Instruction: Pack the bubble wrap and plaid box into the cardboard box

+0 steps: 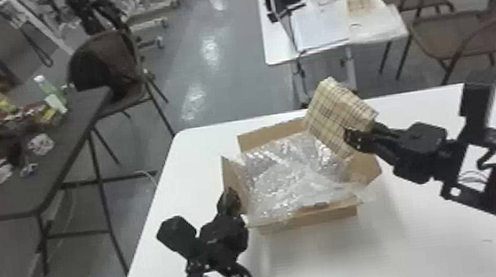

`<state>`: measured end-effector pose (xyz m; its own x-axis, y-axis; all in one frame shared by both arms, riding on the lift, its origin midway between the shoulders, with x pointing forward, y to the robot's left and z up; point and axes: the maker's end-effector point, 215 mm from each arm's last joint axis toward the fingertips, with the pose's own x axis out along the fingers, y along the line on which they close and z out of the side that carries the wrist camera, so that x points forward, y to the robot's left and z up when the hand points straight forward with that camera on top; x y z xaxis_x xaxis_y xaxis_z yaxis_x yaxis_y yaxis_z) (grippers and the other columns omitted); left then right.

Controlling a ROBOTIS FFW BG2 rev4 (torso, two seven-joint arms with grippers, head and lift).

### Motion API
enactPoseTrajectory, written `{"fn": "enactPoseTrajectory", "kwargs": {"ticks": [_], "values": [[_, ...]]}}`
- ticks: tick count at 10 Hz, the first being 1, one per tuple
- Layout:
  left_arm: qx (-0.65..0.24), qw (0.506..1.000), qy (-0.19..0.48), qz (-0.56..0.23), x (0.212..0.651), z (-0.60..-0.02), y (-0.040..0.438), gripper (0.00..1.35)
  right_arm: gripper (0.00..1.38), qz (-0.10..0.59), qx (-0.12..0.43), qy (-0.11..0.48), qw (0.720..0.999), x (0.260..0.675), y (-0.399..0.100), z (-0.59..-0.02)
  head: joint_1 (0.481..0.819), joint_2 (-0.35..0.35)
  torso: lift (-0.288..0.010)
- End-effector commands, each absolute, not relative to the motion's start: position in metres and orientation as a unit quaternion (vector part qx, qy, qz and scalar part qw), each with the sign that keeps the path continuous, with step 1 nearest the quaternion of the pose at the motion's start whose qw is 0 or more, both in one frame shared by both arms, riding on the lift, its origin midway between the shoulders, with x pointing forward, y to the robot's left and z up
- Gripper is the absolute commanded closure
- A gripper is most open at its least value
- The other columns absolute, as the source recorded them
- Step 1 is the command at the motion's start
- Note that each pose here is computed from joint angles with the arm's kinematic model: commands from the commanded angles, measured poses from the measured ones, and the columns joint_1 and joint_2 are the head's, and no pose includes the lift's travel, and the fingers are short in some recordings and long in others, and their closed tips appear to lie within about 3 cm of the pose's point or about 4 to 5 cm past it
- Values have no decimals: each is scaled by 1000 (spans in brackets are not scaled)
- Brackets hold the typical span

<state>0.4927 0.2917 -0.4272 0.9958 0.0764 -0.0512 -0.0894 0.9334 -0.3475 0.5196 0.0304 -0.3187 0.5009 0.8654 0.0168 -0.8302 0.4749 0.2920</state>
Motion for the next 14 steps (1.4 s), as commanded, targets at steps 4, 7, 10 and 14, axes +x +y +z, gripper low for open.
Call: {"fn": "enactPoseTrajectory", "kwargs": {"ticks": [4, 7, 10, 14], "values": [[-180, 983, 18, 38, 495, -427, 287, 1213, 1049, 513, 163, 131, 832, 517, 53, -383, 695, 350, -44], [-181, 983, 20, 36, 496, -428, 284, 1213, 357, 517, 172, 127, 829, 518, 56, -385, 695, 350, -44], [-181, 983, 16, 38, 496, -426, 287, 1213, 107, 518, 192, 98, 828, 519, 56, -362, 695, 350, -44], [-184, 982, 14, 40, 495, -425, 290, 1213, 113, 426, 112, 63, 896, 534, -54, -351, 695, 318, -44]]}}
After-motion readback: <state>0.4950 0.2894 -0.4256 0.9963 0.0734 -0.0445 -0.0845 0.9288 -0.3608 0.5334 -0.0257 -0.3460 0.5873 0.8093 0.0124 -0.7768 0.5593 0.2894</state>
